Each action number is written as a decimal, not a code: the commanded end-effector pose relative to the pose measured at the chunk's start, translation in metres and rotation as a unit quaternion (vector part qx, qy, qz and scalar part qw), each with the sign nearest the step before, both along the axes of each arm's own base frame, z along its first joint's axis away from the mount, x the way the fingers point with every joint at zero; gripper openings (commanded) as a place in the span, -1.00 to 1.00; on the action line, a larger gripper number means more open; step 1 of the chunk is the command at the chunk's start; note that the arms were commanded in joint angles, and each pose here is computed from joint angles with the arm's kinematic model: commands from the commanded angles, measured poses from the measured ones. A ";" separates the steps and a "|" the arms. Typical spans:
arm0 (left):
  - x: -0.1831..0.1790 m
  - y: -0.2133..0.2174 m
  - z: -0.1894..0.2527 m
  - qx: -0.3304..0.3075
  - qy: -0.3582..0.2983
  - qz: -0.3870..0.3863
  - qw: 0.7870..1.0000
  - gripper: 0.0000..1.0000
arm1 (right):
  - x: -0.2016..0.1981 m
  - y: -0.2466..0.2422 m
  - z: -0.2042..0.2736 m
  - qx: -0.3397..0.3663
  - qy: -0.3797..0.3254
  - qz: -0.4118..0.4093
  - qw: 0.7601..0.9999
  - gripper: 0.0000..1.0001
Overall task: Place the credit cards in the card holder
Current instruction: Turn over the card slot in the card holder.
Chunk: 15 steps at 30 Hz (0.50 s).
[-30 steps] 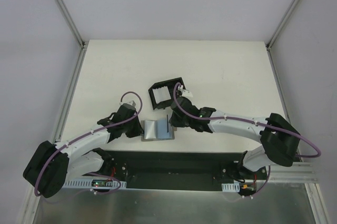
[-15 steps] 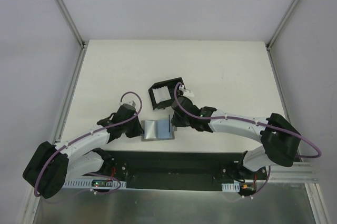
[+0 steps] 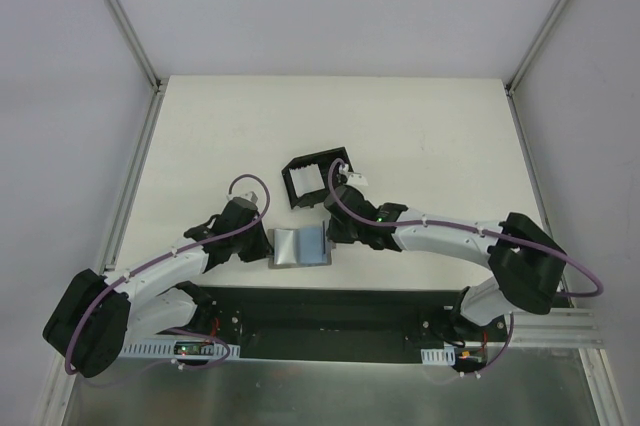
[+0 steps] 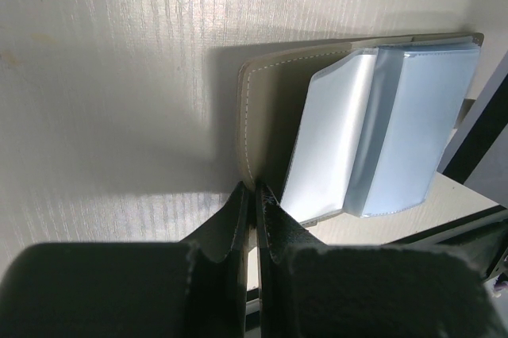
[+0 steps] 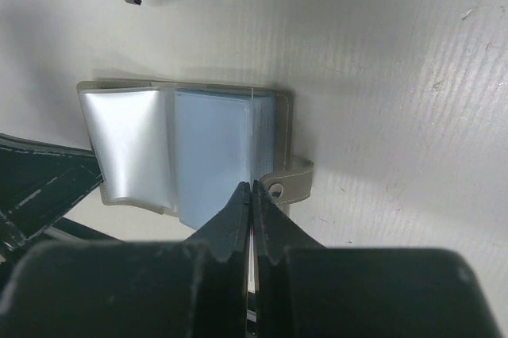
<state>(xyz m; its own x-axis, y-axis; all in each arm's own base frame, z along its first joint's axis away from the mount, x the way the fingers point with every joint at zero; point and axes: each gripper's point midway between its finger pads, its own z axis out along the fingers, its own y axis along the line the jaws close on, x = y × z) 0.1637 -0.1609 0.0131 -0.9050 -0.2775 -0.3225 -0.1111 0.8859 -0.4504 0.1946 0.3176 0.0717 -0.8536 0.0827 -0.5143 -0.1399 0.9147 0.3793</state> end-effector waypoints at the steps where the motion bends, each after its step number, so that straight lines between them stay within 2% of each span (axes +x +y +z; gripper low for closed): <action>1: -0.021 0.016 -0.019 0.042 0.039 -0.009 0.998 -1.00 | 0.002 0.006 -0.002 0.000 0.005 0.004 1.000 -0.99; 7: -0.021 0.015 -0.018 0.039 0.040 -0.011 0.998 -1.00 | 0.002 0.015 -0.002 0.020 0.008 0.009 1.000 -0.99; 15: -0.021 0.012 -0.019 0.035 0.044 -0.016 0.998 -1.00 | 0.005 0.030 0.030 0.055 -0.017 0.034 0.998 -0.99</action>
